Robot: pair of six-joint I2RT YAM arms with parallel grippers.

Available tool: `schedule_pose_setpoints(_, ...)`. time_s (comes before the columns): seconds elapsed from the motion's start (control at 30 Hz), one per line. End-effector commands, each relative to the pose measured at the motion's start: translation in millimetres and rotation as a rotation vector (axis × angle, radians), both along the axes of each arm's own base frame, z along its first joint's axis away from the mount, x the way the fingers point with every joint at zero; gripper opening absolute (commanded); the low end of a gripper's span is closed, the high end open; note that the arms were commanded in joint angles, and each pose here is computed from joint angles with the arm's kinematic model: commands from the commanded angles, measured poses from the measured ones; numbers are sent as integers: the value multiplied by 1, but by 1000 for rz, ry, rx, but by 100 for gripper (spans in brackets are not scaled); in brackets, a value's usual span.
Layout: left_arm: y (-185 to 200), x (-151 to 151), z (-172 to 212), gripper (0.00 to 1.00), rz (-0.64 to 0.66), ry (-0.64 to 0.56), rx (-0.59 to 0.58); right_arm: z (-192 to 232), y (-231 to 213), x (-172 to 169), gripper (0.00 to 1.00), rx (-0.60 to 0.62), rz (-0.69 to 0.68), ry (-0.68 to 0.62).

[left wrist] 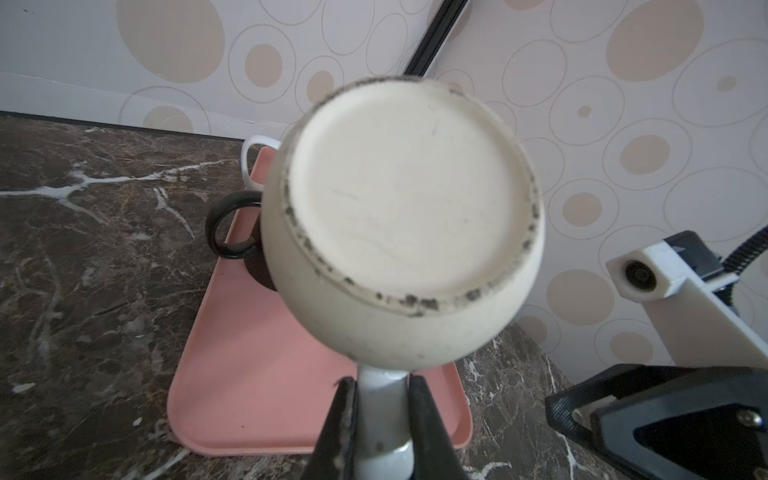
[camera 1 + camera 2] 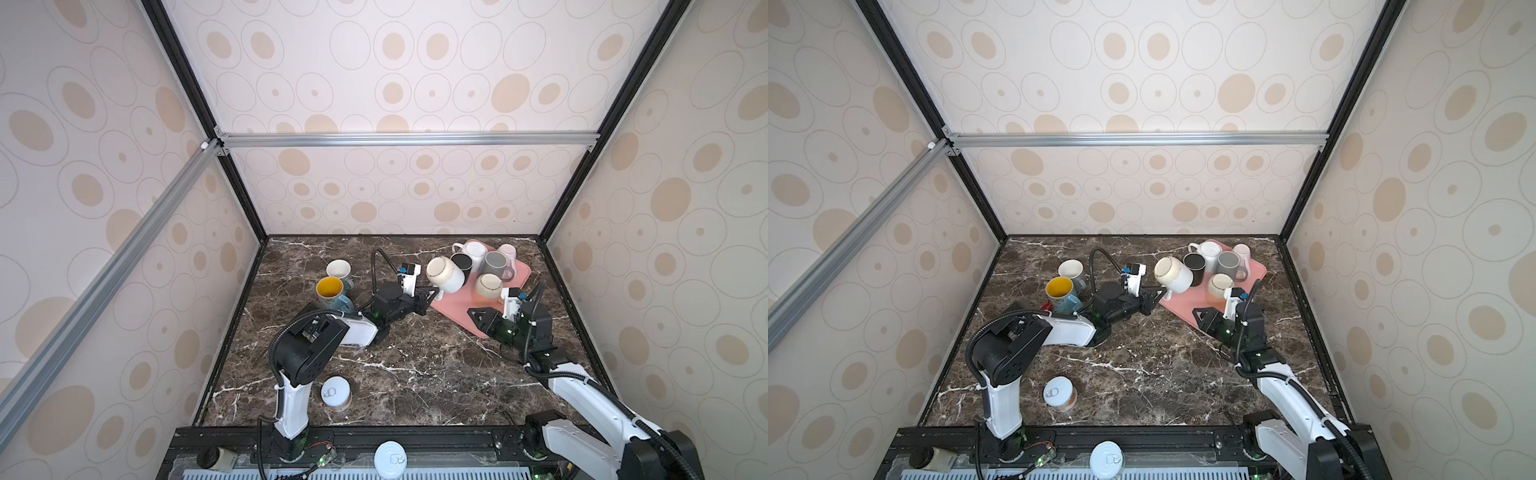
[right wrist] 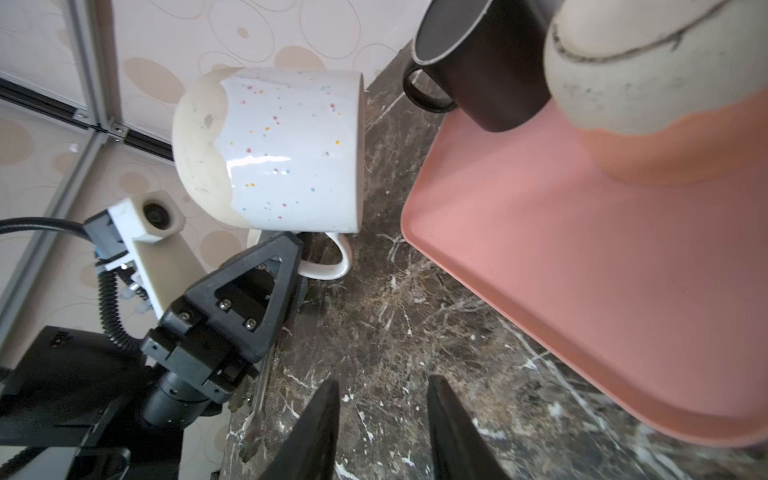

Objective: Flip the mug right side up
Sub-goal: 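Raise the cream speckled mug high with the left gripper while the right gripper approaches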

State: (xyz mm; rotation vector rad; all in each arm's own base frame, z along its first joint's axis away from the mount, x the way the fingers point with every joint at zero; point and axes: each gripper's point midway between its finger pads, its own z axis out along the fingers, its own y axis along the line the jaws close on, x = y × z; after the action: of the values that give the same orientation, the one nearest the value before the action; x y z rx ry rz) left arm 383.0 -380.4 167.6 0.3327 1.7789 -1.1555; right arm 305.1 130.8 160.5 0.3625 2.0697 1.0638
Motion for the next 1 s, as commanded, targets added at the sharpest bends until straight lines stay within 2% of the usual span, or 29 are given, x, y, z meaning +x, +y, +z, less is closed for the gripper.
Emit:
schedule_pose_setpoints(0.0,9,-8,114,0,-20,-191,-284,39,16,8,40,113,67,-130)
schedule_pose_setpoints(0.1,17,-19,133,0,-64,-209,-356,52,24,12,41,144,92,-173)
schedule_pose_setpoints(0.27,36,-27,154,0,-62,-240,-380,66,37,17,42,176,123,-222)
schedule_pose_setpoints(0.4,49,-35,177,0,-76,-272,-453,83,48,16,42,205,163,-278)
schedule_pose_setpoints(0.67,48,-42,214,0,-186,-302,-621,120,59,19,45,325,210,-378)
schedule_pose_setpoints(0.97,45,-50,225,0,-243,-311,-640,161,83,11,48,355,296,-515)
